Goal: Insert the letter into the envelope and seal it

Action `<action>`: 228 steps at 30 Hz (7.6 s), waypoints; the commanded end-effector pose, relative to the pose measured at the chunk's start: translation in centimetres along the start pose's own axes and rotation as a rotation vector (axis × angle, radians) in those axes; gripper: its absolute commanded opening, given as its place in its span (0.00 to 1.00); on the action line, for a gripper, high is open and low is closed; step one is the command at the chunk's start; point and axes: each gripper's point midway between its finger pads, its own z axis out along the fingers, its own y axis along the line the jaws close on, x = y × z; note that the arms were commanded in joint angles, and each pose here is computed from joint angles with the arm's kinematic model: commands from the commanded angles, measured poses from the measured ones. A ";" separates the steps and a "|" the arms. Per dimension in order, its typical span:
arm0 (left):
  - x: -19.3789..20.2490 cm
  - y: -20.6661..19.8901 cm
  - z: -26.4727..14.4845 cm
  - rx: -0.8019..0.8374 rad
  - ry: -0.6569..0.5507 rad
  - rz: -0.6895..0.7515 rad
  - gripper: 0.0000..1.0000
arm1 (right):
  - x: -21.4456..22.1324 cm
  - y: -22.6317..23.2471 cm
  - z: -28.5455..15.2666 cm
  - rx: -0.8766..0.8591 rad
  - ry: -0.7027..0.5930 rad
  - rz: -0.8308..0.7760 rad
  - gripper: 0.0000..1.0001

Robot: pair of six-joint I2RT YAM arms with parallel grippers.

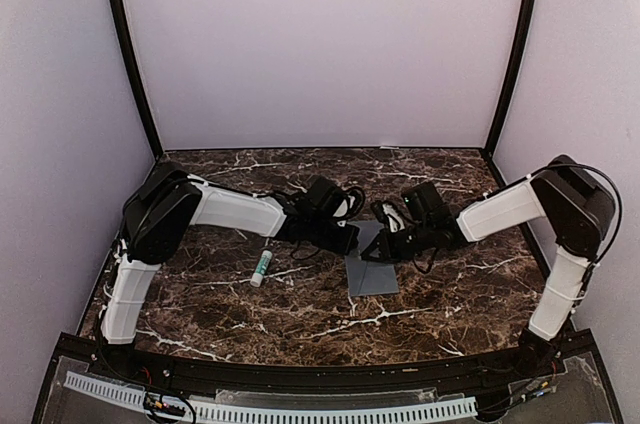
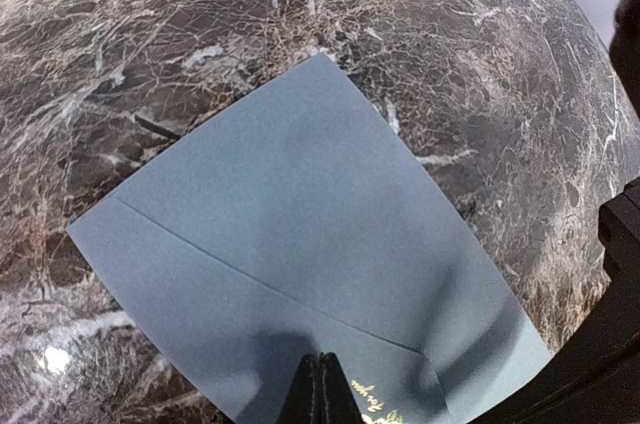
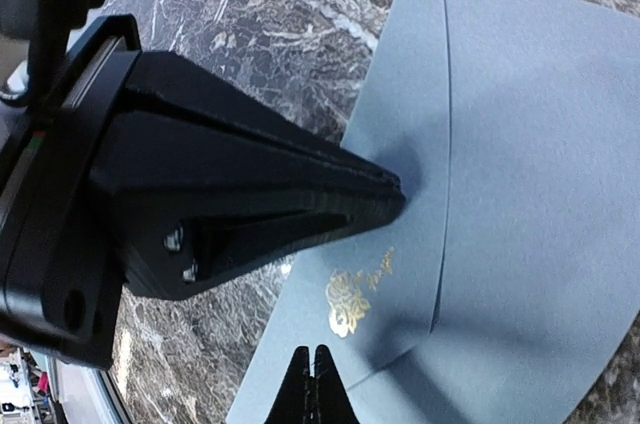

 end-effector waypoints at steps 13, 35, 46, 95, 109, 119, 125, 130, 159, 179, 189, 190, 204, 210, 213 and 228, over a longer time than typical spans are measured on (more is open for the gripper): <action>2.3 1.4 -1.3 -0.066 0.059 0.049 0.00 | -0.8 -3.0 1.4 0.074 0.016 0.041 0.00; 0.3 -2.5 -5.4 -0.012 -0.156 0.228 0.12 | -1.1 -3.1 0.9 0.123 0.031 0.065 0.00; -1.6 -1.7 -2.1 0.017 -0.145 0.137 0.10 | -1.7 -3.3 1.2 0.144 0.029 0.071 0.00; 1.9 0.4 3.0 0.104 -0.082 0.073 0.02 | -3.2 -3.4 -0.8 0.226 -0.018 0.131 0.00; 1.9 0.8 2.8 0.083 -0.087 0.083 0.01 | -0.1 -5.8 0.1 0.309 0.099 0.190 0.00; 2.1 1.3 2.8 0.059 -0.090 0.092 0.01 | 1.6 -6.4 -0.2 0.338 0.168 0.211 0.00; 2.3 1.9 2.8 0.039 -0.083 0.092 0.00 | 2.2 -6.0 -0.7 0.336 0.193 0.191 0.00; 2.4 1.8 2.7 0.045 -0.082 0.091 0.00 | 1.4 -4.2 -1.6 0.305 0.177 0.146 0.00; 2.4 1.4 2.5 0.068 -0.083 0.090 0.00 | 1.1 -3.3 1.0 0.309 0.178 0.070 0.00; -3.2 -2.1 -6.6 0.099 -0.212 0.215 0.10 | 2.5 -4.2 1.8 0.312 0.207 0.113 0.00; 2.2 -5.1 -7.0 0.165 -0.146 0.249 0.10 | 1.7 -3.5 1.4 0.300 0.186 0.105 0.00; 2.5 -5.2 -6.9 0.160 -0.143 0.247 0.10 | 1.7 -3.5 1.4 0.301 0.185 0.106 0.00; 4.8 -5.0 -3.0 0.145 -0.074 0.232 0.10 | 1.6 -3.3 1.2 0.294 0.181 0.103 0.00; 5.2 -6.3 -2.8 0.167 -0.074 0.266 0.09 | 1.6 -3.4 1.3 0.295 0.185 0.103 0.00; 5.0 -6.8 -2.9 0.162 -0.079 0.277 0.09 | 1.7 -3.3 1.4 0.294 0.186 0.104 0.00; 8.1 -4.8 -1.9 0.094 -0.039 0.251 0.06 | 1.2 -3.6 1.6 0.300 0.187 0.106 0.00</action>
